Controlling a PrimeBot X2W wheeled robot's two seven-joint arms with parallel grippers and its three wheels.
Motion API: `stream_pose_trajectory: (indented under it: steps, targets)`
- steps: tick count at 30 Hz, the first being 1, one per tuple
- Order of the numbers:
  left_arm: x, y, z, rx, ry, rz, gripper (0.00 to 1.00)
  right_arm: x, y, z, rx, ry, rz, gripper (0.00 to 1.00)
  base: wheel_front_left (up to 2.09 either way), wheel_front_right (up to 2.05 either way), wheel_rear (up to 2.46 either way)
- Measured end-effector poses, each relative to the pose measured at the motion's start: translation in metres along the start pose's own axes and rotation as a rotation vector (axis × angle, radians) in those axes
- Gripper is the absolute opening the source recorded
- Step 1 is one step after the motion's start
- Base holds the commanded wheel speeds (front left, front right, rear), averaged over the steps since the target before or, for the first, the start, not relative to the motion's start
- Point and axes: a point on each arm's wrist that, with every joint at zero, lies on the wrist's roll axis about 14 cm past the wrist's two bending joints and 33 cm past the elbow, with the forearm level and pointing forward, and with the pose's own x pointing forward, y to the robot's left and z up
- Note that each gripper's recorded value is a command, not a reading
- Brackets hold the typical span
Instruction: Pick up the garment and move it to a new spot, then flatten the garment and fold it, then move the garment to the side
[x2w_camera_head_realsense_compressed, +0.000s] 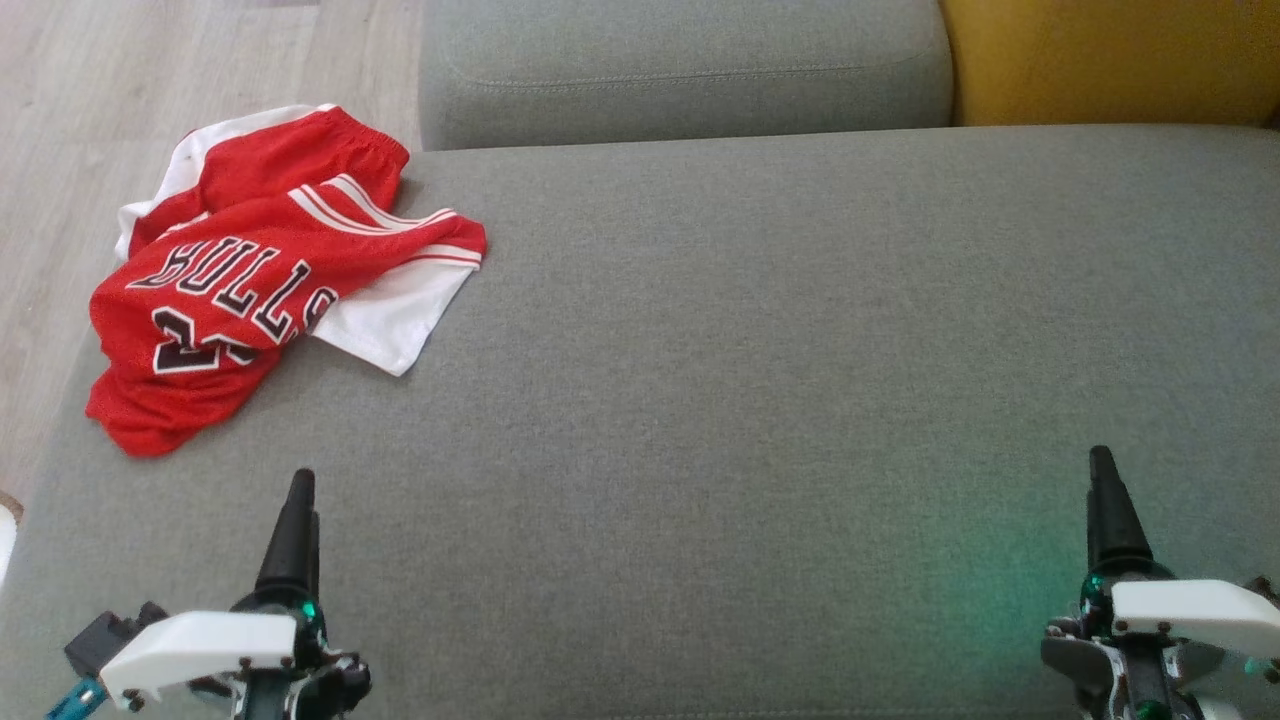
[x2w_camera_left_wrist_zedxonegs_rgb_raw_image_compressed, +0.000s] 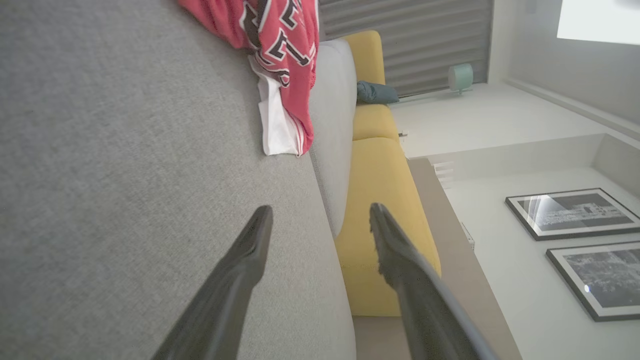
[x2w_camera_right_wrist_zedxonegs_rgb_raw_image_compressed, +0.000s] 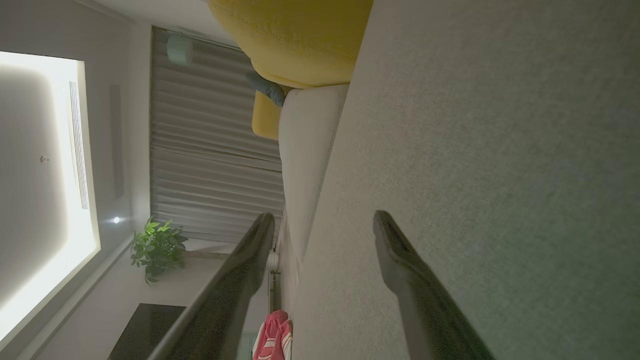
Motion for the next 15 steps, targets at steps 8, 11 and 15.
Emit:
stream_pose_trajectory:
  steps: [8,11,15]
  targets:
    - [0.001,-0.011,-0.006,0.131,0.012,-0.027,1.00,0.002,0.014,-0.001,-0.134,-0.005,0.041,1.00,0.00,0.00,0.00]
    - [0.001,-0.013,-0.008,0.200,0.015,-0.036,1.00,0.002,0.019,-0.003,-0.184,-0.002,0.057,1.00,0.00,0.00,0.00]
    - [0.001,-0.018,-0.011,0.274,0.020,-0.054,1.00,0.002,0.022,-0.007,-0.248,0.003,0.071,1.00,0.00,0.00,0.00]
